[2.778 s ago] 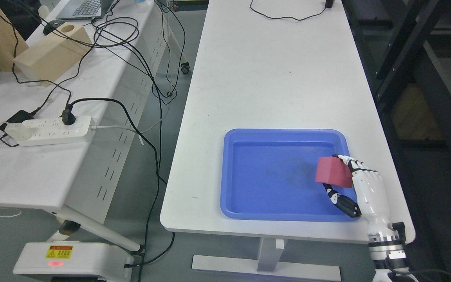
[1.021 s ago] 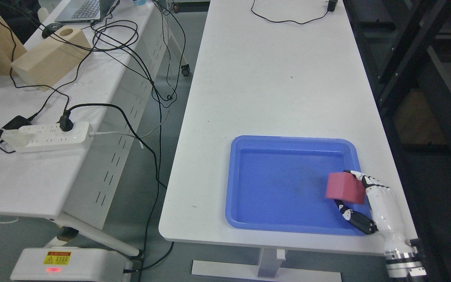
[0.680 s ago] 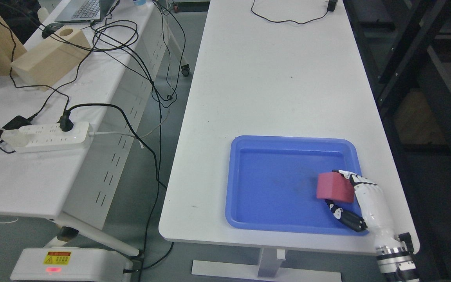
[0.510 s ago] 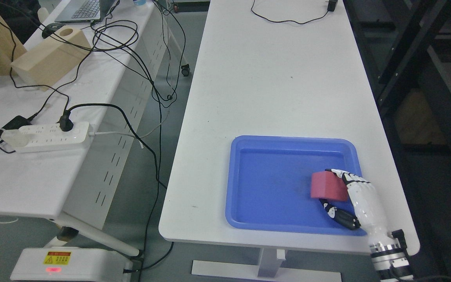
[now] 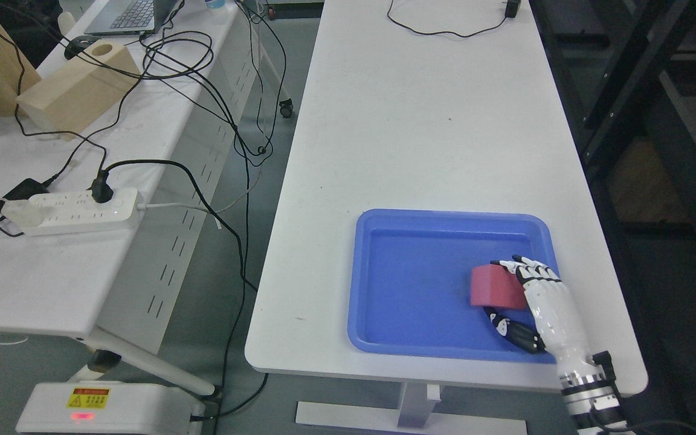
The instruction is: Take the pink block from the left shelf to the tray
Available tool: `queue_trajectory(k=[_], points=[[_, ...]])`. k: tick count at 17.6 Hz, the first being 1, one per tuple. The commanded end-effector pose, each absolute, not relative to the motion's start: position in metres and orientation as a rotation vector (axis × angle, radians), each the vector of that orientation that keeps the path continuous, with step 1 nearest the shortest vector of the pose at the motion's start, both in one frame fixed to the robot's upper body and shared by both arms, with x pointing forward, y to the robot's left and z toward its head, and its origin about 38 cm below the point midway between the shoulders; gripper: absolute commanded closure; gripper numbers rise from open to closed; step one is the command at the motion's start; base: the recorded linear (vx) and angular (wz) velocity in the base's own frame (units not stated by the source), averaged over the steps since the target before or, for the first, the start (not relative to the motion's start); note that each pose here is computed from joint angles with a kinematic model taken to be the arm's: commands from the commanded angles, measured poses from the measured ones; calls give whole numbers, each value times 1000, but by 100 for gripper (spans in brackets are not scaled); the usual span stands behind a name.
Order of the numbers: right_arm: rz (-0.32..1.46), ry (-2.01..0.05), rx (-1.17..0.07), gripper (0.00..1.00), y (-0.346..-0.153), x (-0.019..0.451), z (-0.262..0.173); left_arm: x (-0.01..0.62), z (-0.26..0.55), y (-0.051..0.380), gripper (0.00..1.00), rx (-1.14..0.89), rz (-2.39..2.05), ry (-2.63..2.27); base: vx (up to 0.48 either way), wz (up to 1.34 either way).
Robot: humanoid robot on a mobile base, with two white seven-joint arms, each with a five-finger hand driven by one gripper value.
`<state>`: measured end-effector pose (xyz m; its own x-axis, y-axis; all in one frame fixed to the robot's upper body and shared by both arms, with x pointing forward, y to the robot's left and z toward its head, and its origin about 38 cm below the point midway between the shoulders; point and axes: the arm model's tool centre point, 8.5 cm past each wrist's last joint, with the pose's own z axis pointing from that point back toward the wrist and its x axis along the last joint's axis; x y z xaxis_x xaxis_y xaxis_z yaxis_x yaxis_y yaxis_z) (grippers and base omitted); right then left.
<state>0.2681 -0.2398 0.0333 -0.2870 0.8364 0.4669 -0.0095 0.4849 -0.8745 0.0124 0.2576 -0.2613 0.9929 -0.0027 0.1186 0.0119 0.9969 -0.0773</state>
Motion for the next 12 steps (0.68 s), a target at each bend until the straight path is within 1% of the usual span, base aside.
queue_trajectory(k=[1,5,7,9,12], points=[[977,-1645,-708,17,-241,262,30,5,-261,268,0,-63,-8,-115,0,0],[905,-1641,-704,8,-255,260,31,5,-261,268,0,-63,-8,-115,0,0],[861,-1639,-685,3,-268,258,31,5,-261,268,0,-63,-8,-115,0,0],[775,-1654,-641,1,-282,258,35,5,-261,268,0,-63,-8,-115,0,0],[644,-1692,-551,1,-308,255,43,5,-261,268,0,-63,-8,-115,0,0]])
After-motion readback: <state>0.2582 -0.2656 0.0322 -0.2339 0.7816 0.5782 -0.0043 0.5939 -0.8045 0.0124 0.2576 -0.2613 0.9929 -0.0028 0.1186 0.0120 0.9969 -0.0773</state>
